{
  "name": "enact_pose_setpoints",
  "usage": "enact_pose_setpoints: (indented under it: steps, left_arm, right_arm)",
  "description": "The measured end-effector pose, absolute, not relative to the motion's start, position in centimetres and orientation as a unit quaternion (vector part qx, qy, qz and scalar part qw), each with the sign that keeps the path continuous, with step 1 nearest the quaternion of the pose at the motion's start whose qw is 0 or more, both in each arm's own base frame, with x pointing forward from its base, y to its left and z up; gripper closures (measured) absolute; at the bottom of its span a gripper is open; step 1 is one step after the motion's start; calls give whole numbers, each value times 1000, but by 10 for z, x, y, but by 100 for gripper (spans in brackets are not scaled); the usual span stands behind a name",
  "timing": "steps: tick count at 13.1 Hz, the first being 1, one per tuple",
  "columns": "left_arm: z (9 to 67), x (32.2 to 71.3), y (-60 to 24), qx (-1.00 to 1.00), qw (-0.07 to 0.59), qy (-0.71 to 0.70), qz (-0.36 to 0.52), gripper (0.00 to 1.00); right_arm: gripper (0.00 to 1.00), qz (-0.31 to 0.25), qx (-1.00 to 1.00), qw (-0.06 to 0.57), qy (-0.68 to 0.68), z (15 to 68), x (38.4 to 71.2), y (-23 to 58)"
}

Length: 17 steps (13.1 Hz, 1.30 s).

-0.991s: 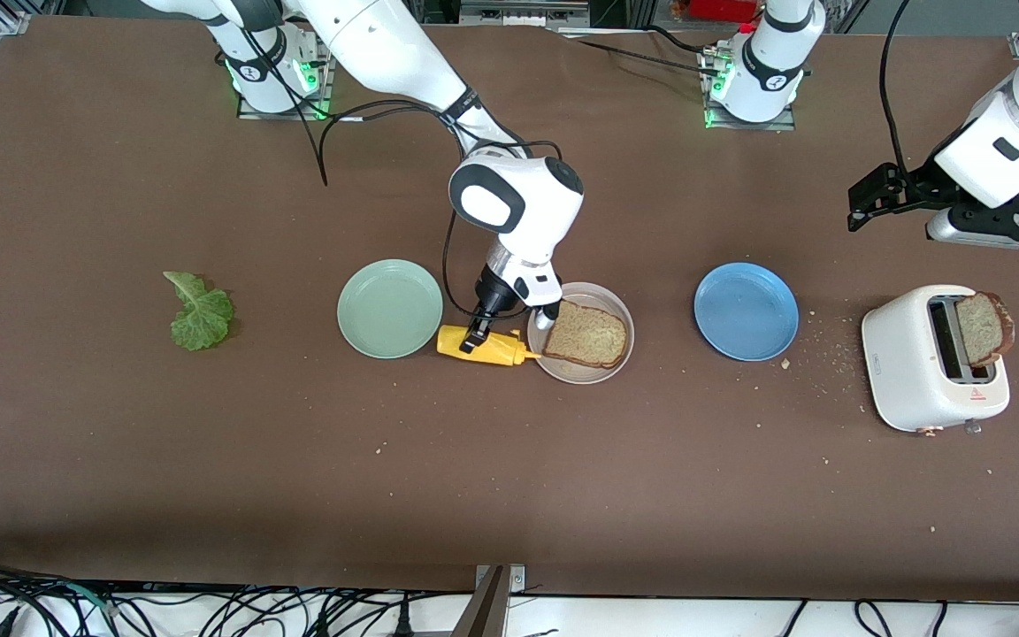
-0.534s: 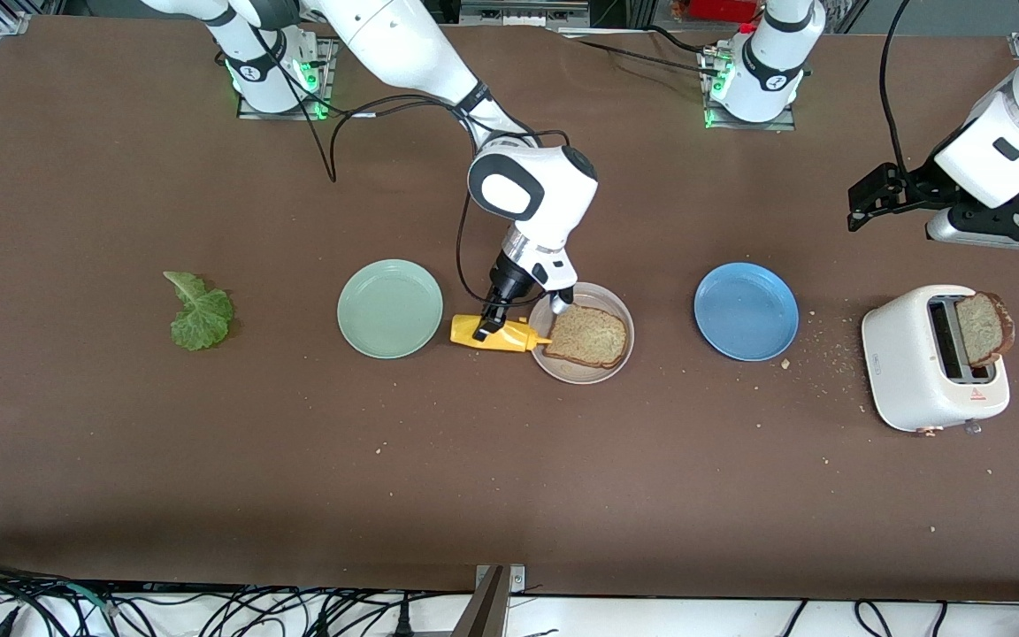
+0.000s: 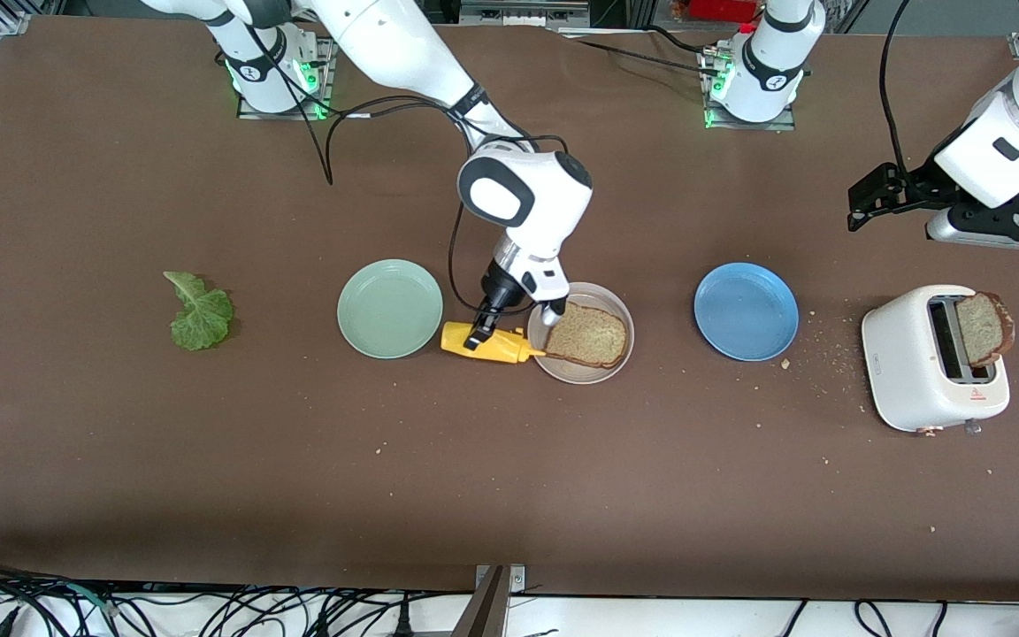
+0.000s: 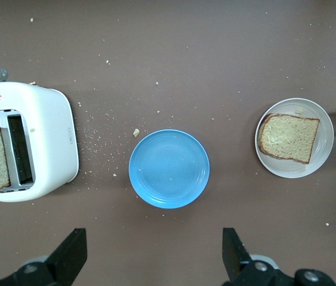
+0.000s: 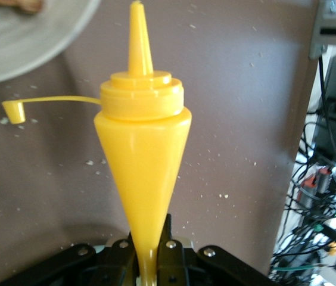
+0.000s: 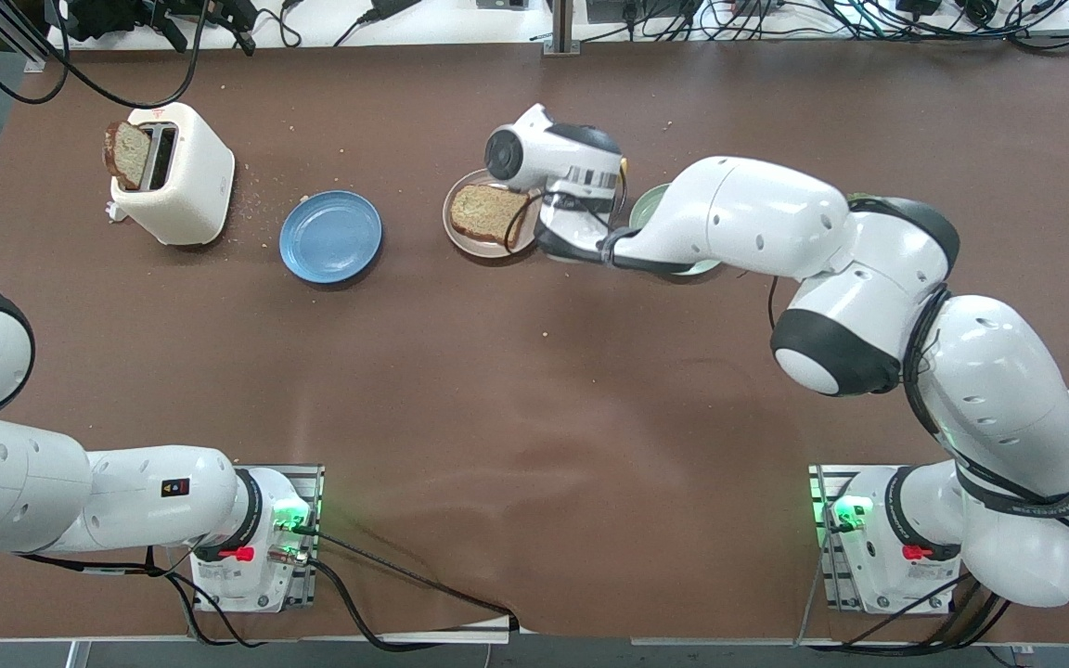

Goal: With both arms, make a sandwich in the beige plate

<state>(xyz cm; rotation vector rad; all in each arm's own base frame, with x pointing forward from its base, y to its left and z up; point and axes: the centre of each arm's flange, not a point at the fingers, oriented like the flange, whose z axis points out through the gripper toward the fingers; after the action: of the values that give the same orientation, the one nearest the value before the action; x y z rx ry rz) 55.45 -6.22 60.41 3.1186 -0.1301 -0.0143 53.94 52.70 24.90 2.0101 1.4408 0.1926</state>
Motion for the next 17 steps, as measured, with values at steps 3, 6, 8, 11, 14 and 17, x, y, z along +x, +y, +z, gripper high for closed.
enact_pose_setpoints:
  steps: [3, 6, 8, 11, 14, 17]
  left_arm:
    - [604, 554, -62, 999, 10, -42, -5, 0]
    - [604, 554, -62, 999, 10, -42, -5, 0]
    - [604, 554, -62, 999, 10, -42, -5, 0]
    - [604, 554, -62, 999, 10, -42, -5, 0]
    - [604, 554, -62, 999, 10, -42, -5, 0]
    - [604, 554, -62, 999, 10, -42, -5, 0]
  right_arm:
    - [88, 67, 798, 253, 542, 311, 570, 498]
    - [88, 57, 825, 168, 537, 372, 609, 441]
    - [88, 46, 839, 107, 532, 396, 638, 387]
    - [88, 15, 845, -27, 533, 401, 670, 297]
    - [88, 9, 830, -139, 541, 396, 691, 210]
    - [88, 22, 794, -245, 556, 389, 695, 132]
